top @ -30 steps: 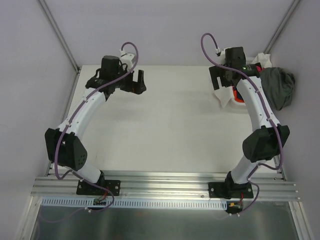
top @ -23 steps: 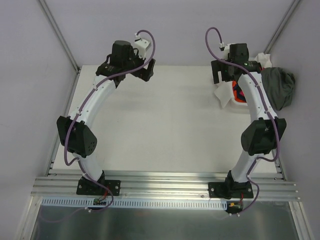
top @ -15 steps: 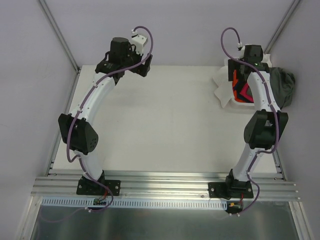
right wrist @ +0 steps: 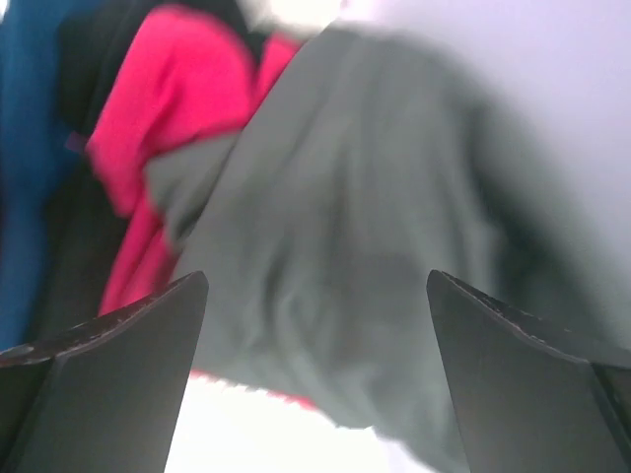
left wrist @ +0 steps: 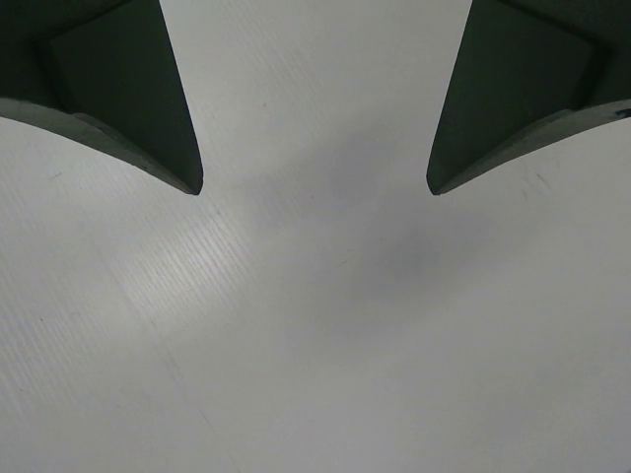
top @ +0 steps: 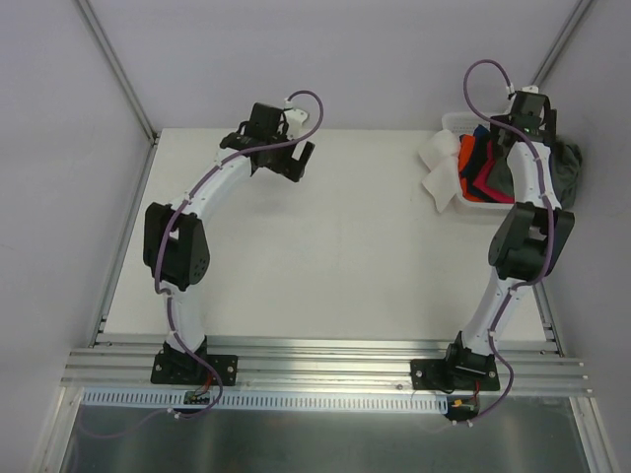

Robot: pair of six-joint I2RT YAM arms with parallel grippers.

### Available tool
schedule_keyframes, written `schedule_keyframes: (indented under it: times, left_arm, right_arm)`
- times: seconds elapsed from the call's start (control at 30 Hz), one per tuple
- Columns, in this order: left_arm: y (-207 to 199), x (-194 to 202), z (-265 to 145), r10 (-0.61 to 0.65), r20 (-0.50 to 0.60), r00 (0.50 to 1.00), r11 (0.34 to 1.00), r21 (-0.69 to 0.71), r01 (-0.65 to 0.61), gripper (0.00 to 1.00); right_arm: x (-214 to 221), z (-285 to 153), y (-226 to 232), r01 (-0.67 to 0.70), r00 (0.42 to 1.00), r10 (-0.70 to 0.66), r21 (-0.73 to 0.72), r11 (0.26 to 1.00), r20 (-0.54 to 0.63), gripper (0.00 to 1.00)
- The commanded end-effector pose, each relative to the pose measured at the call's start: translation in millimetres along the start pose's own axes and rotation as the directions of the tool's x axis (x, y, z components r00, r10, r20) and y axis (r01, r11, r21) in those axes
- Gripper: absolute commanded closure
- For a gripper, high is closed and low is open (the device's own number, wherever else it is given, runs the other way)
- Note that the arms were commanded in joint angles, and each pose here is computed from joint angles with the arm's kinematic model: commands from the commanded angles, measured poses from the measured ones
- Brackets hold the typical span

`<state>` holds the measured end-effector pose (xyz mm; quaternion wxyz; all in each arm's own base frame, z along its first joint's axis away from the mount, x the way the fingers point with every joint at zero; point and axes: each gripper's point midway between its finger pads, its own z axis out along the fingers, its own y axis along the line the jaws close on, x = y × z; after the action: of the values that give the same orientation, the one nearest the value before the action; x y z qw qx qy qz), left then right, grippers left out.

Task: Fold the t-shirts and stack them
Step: Grab crumpled tshirt from bin with the right arm

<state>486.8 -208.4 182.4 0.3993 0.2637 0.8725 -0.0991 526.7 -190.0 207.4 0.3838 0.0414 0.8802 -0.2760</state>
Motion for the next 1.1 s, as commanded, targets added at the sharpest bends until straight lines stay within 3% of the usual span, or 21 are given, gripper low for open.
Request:
schedule_keyframes:
  times: [0.0,0.33,0.4,0.43,0.47,0.53,0.87,1.07]
  left_arm:
    - [-4,-9,-2,0.005,0.013,1.0,1.0,-0.026,-0.004,0.01]
    - [-9,-10,-3,0.003,0.015,1.0,1.0,-0.031,-0.003,0.01]
    - [-9,-8,-3,0.0,0.012,1.0,1.0,-0.03,0.0,0.01]
    - [-10,-8,-4,0.0,0.01,1.0,1.0,-0.03,0.001,0.01]
    - [-9,-7,-3,-0.002,0.01,1.0,0.999,-0.032,0.002,0.01]
    - [-10,-2,-3,-0.009,-0.001,1.0,0.999,-0.035,0.009,0.02]
    - [1,16,-7,-0.04,-0.036,0.999,0.995,-0.092,0.036,0.06]
    - [37,4,-19,-0.136,0.019,0.99,0.979,-0.149,0.138,0.06]
  right_arm:
    - [-43,-7,-42,0.008,0.993,-0.028,0.168,0.986,0.116,0.01]
    - [42,33,-28,0.173,0.981,-0.147,0.223,0.959,-0.128,0.08]
    - [42,30,-32,0.159,0.983,-0.133,0.23,0.96,-0.122,0.22]
    - [43,29,-33,0.138,0.987,-0.113,0.23,0.963,-0.117,0.48]
    - [40,26,-34,0.127,0.989,-0.104,0.23,0.965,-0.108,0.62]
    - [27,15,-38,0.098,0.994,-0.083,0.235,0.967,-0.074,0.79]
    - [-87,-103,23,0.13,0.954,-0.162,0.137,0.982,0.252,0.82]
    - [-132,-190,94,0.189,0.891,-0.148,-0.055,0.98,0.429,0.83]
